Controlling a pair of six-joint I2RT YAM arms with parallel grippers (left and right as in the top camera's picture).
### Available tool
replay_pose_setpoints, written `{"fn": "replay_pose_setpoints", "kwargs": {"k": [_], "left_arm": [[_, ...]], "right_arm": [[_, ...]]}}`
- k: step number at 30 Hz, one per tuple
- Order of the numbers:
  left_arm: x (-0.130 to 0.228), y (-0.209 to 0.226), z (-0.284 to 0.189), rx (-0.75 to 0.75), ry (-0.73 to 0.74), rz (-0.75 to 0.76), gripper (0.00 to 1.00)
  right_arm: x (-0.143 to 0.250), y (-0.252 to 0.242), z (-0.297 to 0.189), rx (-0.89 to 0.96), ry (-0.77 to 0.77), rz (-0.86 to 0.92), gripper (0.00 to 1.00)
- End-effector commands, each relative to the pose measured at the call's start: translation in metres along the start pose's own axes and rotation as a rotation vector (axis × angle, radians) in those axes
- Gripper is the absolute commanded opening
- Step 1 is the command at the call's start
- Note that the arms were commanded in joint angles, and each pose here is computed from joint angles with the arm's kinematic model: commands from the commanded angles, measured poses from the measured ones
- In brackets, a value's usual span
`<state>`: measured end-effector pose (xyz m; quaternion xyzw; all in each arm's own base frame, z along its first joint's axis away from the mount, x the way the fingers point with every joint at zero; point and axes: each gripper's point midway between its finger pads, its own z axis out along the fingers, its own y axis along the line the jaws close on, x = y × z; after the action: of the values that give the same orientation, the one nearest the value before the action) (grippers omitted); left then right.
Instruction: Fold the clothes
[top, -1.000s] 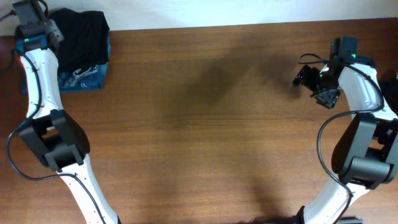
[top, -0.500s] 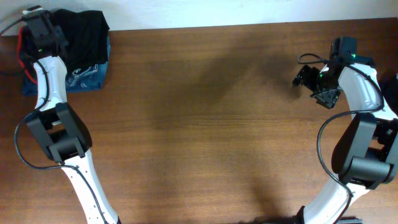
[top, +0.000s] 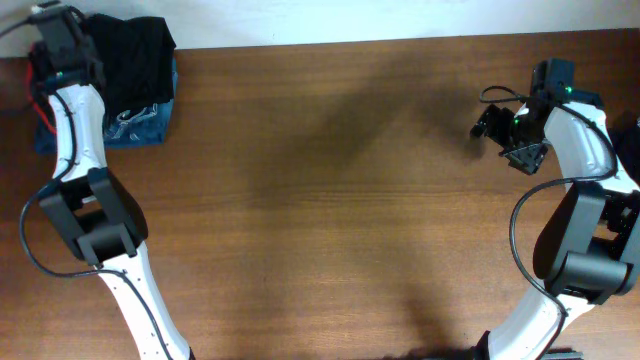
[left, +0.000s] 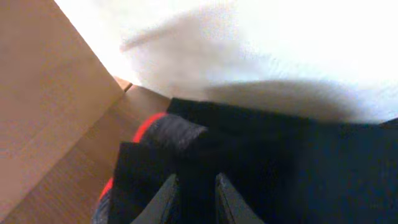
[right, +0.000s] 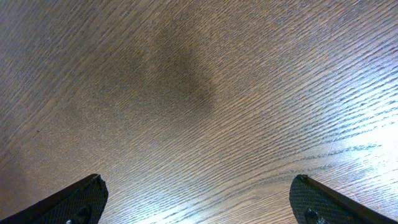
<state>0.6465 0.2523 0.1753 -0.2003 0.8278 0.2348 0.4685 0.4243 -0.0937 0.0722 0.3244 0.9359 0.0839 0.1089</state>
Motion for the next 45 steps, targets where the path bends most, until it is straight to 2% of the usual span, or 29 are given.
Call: {"fn": "replay_pose_setpoints", "kwargs": {"k": [1, 4, 6, 11, 18, 21, 23, 27, 29, 33, 37, 45], "left_arm": [[-0.035, -0.013, -0.03, 0.089, -0.045, -0.051, 0.2], [-0.021, -0.038, -0.033, 0.218, 0.011, -0.071, 0.19], [-0.012, -0.047, -0.033, 0.26, 0.045, -0.093, 0.1], [0.02, -0.056, -0.015, 0.264, 0.109, -0.075, 0.09], [0.088, -0.08, 0.04, 0.262, 0.142, -0.065, 0.09], [0.13, -0.089, 0.061, 0.26, 0.189, -0.053, 0.09], [0.136, -0.09, 0.063, 0.259, 0.198, -0.05, 0.09], [0.109, -0.088, 0.057, 0.262, 0.146, -0.064, 0.08], [0.086, -0.084, 0.049, 0.263, 0.107, -0.075, 0.06], [0.012, -0.069, 0.016, 0.267, -0.019, -0.109, 0.04], [-0.026, -0.053, -0.004, 0.258, -0.089, -0.131, 0.02], [-0.019, -0.026, 0.005, 0.178, -0.068, -0.14, 0.01]], "right_arm": [[0.001, -0.004, 0.003, 0.013, 0.005, -0.005, 0.99], [0.001, -0.005, 0.003, 0.014, 0.005, -0.004, 0.99], [0.001, -0.004, 0.003, 0.014, 0.006, -0.005, 0.99], [0.001, -0.004, 0.003, 0.013, 0.005, -0.005, 0.99], [0.001, -0.004, 0.003, 0.013, 0.005, -0.004, 0.99], [0.001, -0.004, 0.003, 0.014, 0.006, -0.005, 0.99], [0.001, -0.004, 0.003, 0.013, 0.005, -0.005, 0.99], [0.001, -0.004, 0.003, 0.013, 0.005, -0.005, 0.99], [0.001, -0.004, 0.003, 0.013, 0.005, -0.005, 0.99], [0.001, -0.004, 0.003, 0.013, 0.005, -0.005, 0.99], [0.001, -0.004, 0.003, 0.014, 0.006, -0.005, 0.99], [0.001, -0.004, 0.003, 0.014, 0.006, -0.005, 0.99]]}}
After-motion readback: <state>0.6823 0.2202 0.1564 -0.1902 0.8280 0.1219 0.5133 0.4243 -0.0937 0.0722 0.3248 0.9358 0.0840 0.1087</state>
